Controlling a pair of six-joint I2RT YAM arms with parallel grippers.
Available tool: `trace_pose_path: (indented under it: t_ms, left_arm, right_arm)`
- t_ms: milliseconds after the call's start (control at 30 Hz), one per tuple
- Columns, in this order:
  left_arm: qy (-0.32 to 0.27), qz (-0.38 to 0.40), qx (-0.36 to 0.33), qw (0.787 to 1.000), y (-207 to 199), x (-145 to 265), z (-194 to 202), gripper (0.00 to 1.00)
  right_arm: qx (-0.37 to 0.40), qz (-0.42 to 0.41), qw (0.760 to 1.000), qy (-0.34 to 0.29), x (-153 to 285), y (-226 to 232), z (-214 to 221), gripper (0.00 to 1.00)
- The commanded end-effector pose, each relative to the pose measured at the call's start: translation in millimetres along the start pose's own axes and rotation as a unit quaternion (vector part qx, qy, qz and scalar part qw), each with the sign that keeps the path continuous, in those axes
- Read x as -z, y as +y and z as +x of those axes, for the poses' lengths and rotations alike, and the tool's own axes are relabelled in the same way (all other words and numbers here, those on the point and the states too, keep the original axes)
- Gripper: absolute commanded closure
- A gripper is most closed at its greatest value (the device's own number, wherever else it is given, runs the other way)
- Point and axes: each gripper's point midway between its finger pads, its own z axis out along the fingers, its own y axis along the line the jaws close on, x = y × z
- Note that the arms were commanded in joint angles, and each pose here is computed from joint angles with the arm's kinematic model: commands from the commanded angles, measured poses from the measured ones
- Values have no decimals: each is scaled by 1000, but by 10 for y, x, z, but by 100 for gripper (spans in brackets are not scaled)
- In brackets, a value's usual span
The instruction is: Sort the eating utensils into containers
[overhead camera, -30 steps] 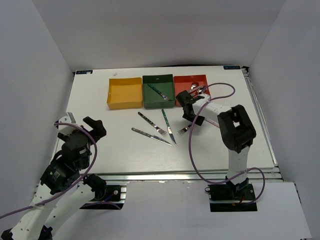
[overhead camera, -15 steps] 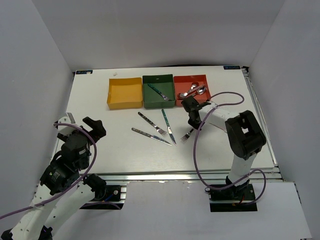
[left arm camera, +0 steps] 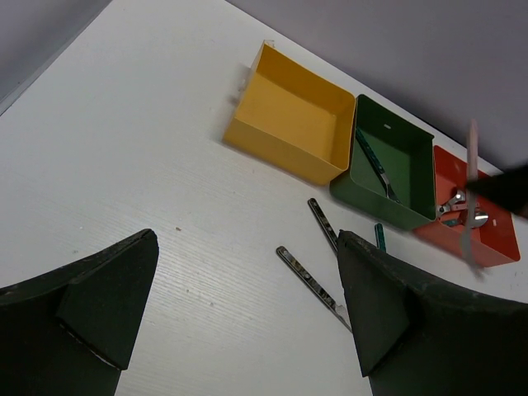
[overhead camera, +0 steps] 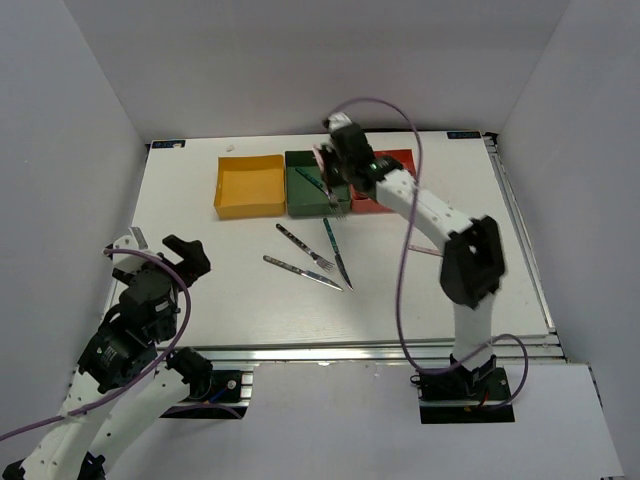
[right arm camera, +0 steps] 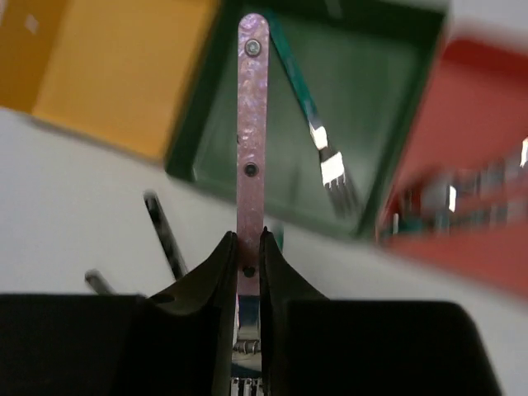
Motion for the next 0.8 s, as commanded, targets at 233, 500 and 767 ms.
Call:
trace_pose_path:
  t_ms: [233, 500, 767]
  left_arm:
    - [4, -3, -7, 1000, -4, -30, 45, 2]
    - [25, -10, -33, 999, -69, -119, 153, 2]
    - [31, -10, -40, 999, -91, -145, 185, 2]
  right_arm:
    - [342, -42, 937, -64, -1004, 123, -800, 100]
    - [364, -41, 926, -88, -1141, 97, -926, 100]
    - [348, -30, 933, -92, -1022, 41, -966, 32]
